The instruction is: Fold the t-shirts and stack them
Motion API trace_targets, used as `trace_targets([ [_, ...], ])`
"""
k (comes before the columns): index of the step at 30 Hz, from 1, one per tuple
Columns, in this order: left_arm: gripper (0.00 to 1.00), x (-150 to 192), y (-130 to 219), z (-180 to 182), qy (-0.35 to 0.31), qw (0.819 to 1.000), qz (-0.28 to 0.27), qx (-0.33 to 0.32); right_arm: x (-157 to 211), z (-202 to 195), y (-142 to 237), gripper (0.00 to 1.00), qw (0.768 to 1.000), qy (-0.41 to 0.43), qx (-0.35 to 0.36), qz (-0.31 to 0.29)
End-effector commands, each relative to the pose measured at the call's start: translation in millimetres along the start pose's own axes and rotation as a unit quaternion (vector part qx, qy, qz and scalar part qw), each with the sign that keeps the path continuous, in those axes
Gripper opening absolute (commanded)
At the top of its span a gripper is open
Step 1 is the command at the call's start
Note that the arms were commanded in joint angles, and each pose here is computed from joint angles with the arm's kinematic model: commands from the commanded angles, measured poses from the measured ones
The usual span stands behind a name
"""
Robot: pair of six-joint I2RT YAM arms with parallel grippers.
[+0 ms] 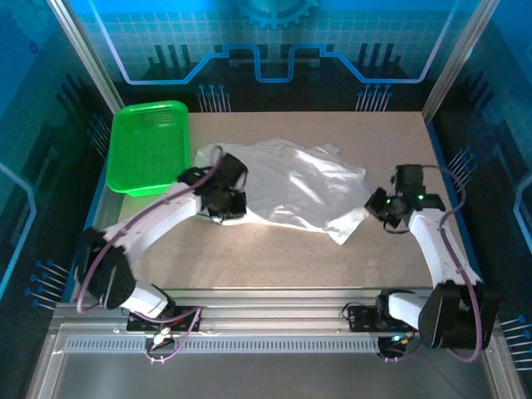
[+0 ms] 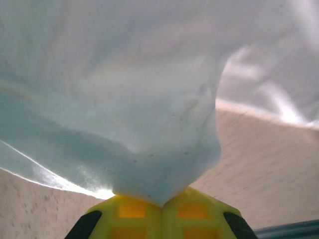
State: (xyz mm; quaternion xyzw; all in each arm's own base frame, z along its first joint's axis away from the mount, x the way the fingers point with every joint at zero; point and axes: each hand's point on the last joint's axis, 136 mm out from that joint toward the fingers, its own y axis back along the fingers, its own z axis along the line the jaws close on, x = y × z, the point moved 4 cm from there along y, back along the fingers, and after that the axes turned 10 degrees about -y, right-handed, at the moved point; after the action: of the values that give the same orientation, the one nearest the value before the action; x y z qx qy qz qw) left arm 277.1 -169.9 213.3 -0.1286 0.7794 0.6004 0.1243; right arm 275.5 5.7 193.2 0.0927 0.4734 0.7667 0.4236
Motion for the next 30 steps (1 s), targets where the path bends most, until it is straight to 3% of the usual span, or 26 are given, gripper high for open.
trace_targets([
  [1, 0.0, -26.4, 53.2, 13.6, -0.013, 0.997, -0.074, -0.019, -20.1, 29.5, 47.6, 0.0, 0.997, 0.01, -0.07, -0.037],
  [7, 0.0, -67.7, 140.0, 9.8, -0.022, 0.978, -0.205, 0.012, -49.5, 67.2, 131.7, 0.0, 0.977, 0.0, -0.175, -0.122],
  [12, 0.0, -86.2, 220.7, -3.2, -0.04, 0.941, -0.33, 0.055, -50.6, 98.7, 206.7, 0.0, 0.953, 0.02, -0.239, -0.185],
  [18, 0.0, -95.5, 287.8, -12.5, -0.071, 0.897, -0.43, 0.08, -47.1, 123.2, 284.7, 0.0, 0.924, 0.051, -0.275, -0.259],
  [23, 0.0, -106.6, 320.0, -13.0, -0.094, 0.868, -0.483, 0.069, -47.4, 142.3, 327.6, 0.0, 0.901, 0.077, -0.304, -0.298],
  [30, 0.0, -142.9, 328.0, 0.6, -0.088, 0.855, -0.508, 0.057, -69.4, 166.1, 335.7, 0.0, 0.892, 0.1, -0.32, -0.302],
])
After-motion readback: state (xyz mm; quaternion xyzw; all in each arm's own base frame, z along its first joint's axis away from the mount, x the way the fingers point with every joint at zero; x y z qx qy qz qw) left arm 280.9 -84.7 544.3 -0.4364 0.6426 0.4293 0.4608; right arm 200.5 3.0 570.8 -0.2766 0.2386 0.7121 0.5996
